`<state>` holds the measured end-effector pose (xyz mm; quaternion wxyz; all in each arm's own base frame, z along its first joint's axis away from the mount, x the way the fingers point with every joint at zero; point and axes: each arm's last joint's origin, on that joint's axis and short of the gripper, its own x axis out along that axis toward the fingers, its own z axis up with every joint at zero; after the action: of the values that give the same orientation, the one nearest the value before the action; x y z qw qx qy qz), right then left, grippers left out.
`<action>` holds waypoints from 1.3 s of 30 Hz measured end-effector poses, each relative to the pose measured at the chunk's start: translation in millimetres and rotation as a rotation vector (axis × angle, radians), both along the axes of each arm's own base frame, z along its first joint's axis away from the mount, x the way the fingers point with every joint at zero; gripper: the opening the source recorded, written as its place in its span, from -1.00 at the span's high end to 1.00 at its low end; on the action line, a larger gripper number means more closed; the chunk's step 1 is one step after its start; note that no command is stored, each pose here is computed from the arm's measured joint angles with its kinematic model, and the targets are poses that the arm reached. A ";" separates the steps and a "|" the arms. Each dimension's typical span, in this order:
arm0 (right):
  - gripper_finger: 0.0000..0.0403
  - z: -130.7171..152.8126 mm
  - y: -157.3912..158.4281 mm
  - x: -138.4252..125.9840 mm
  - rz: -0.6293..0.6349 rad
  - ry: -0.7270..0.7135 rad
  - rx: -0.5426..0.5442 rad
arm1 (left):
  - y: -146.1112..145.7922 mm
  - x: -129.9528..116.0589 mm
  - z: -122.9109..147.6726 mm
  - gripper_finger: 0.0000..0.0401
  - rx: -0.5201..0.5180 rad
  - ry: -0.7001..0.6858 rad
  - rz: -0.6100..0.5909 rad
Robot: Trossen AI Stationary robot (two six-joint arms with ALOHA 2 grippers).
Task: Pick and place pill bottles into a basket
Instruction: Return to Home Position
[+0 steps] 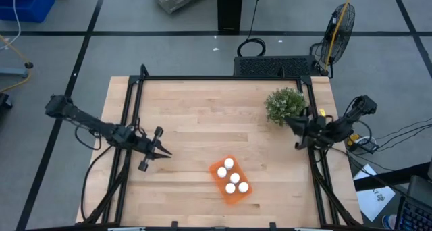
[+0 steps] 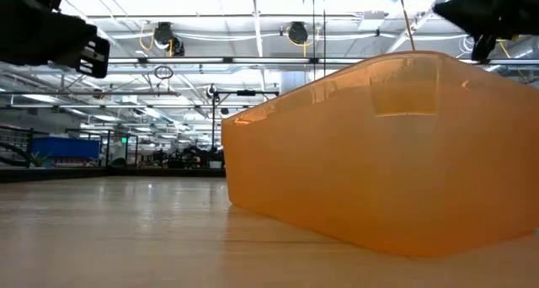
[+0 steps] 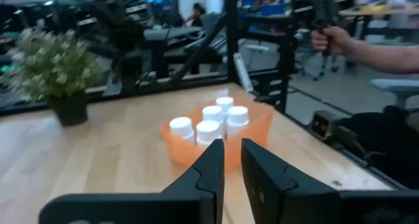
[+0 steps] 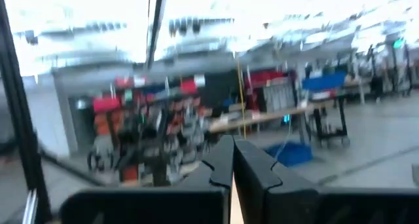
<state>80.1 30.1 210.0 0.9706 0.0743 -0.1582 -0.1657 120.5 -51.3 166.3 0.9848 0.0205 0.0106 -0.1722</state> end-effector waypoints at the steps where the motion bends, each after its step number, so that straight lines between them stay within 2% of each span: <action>1: 0.98 4.0 -1.6 -2.0 -0.010 -0.032 -0.003 | 2.0 0.1 1.0 0.72 0.004 -0.011 -0.018; 5: 0.98 8.2 -3.9 -5.9 -0.008 -0.079 0.027 | 14.2 2.3 -1.2 0.72 0.012 0.015 -0.004; 7: 0.98 3.0 -1.0 -3.6 0.038 -0.052 0.058 | 20.7 3.4 -3.6 0.72 0.001 0.045 0.011; 10: 0.98 -8.7 6.1 2.6 0.185 0.023 0.008 | 28.0 4.7 -2.9 0.72 -0.013 0.041 -0.013; 12: 0.98 -12.2 7.5 4.7 0.256 0.037 0.015 | 32.0 5.0 -1.2 0.72 -0.018 0.024 -0.038; 18: 0.98 -16.1 7.4 8.6 0.376 0.056 -0.031 | 45.6 5.0 -1.6 0.72 -0.026 0.031 -0.055; 22: 0.98 -32.8 3.4 12.7 0.351 0.230 -0.022 | 55.5 3.0 -3.2 0.72 -0.037 0.046 -0.107; 24: 0.98 -39.2 0.5 12.9 0.335 0.316 -0.001 | 62.0 1.6 -5.9 0.72 -0.044 0.060 -0.084; 27: 0.98 -28.4 -2.3 10.2 0.380 0.295 0.004 | 71.5 0.0 -7.4 0.72 -0.055 0.074 -0.025; 29: 0.98 -21.7 -3.1 7.6 0.409 0.269 -0.031 | 76.2 -1.2 -5.9 0.72 -0.076 0.067 -0.004; 31: 0.98 -19.3 -5.5 5.8 0.356 0.259 -0.040 | 79.3 -1.3 -3.3 0.72 -0.135 0.061 0.045; 34: 0.98 -23.6 -9.3 6.7 0.209 0.275 -0.024 | 77.6 1.2 -2.0 0.72 -0.233 0.072 0.151; 39: 0.98 -36.4 -9.6 9.2 0.159 0.308 -0.013 | 59.1 6.2 -2.4 0.72 -0.168 0.056 0.204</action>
<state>89.3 20.6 173.6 0.9938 0.0542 -0.0024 -0.0968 126.7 7.8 164.0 0.9948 -0.0680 0.0254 -0.0719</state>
